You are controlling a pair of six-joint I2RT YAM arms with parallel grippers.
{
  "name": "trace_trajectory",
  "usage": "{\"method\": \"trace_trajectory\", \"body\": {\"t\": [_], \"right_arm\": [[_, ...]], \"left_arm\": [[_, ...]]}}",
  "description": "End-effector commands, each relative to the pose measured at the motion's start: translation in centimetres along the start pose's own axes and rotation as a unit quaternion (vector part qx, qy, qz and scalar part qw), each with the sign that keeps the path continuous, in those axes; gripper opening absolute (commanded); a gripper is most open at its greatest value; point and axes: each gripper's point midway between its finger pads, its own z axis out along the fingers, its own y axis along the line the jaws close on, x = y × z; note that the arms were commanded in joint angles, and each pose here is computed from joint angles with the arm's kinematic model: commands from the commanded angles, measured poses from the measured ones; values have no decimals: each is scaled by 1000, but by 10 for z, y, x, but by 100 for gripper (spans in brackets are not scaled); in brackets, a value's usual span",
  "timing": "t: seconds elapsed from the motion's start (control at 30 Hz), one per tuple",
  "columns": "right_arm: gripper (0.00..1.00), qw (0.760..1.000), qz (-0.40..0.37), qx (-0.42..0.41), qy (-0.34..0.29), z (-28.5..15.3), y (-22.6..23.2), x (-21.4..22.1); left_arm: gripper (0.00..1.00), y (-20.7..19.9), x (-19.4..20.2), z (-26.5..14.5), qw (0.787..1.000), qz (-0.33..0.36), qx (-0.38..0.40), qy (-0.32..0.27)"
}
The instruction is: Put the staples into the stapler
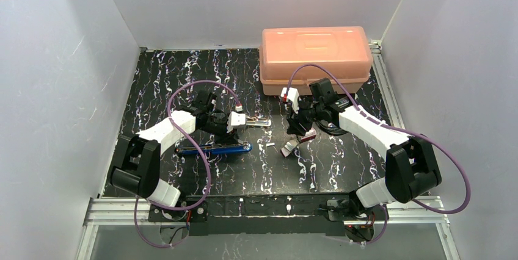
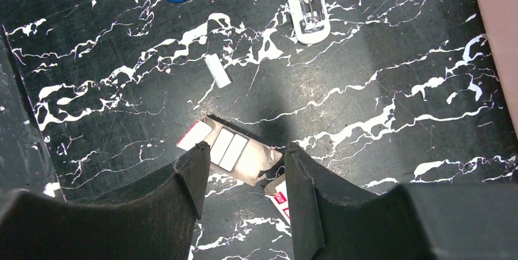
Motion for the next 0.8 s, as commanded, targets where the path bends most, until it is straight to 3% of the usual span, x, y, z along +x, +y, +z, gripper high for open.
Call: {"method": "trace_trajectory", "body": {"t": [0.0, 0.77], "right_arm": [[55, 1000, -8, 0, -5, 2, -3, 0], [55, 1000, -6, -1, -3, 3, -3, 2]], "left_arm": [[0, 1, -12, -6, 1000, 7, -4, -12], [0, -1, 2, 0, 1000, -7, 3, 4]]}}
